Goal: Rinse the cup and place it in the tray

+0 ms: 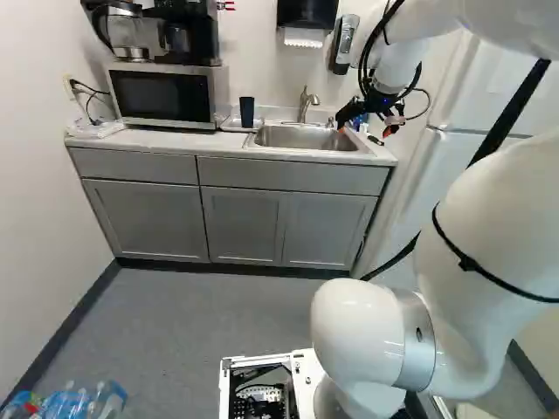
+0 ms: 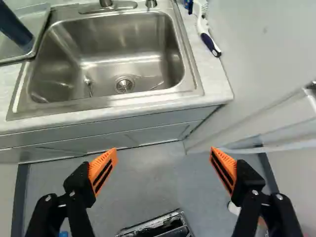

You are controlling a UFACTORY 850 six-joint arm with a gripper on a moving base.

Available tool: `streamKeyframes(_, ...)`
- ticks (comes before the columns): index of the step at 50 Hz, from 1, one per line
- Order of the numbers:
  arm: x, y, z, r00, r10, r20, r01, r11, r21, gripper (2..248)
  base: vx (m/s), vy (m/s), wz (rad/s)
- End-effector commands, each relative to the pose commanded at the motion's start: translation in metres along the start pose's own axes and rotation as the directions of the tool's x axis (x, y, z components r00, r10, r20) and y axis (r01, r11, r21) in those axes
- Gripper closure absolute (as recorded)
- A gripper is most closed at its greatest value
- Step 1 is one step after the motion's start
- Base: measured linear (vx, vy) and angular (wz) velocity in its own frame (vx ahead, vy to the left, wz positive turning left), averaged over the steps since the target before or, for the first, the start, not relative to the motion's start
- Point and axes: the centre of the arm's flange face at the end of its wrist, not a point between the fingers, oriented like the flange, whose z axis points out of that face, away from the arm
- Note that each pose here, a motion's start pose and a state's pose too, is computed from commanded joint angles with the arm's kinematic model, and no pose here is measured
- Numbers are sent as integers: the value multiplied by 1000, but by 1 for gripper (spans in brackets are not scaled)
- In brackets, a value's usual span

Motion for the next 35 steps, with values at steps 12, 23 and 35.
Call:
streamKeyframes(12,0,0,0,1000,0,0,0,1000,0,3,-102,-16,-231)
streamKeyframes(23,0,0,0,1000,0,0,0,1000,0,3,-66,8,-35)
streamKeyframes(35,0,0,0,1000,0,0,0,1000,0,3,-14,2,3)
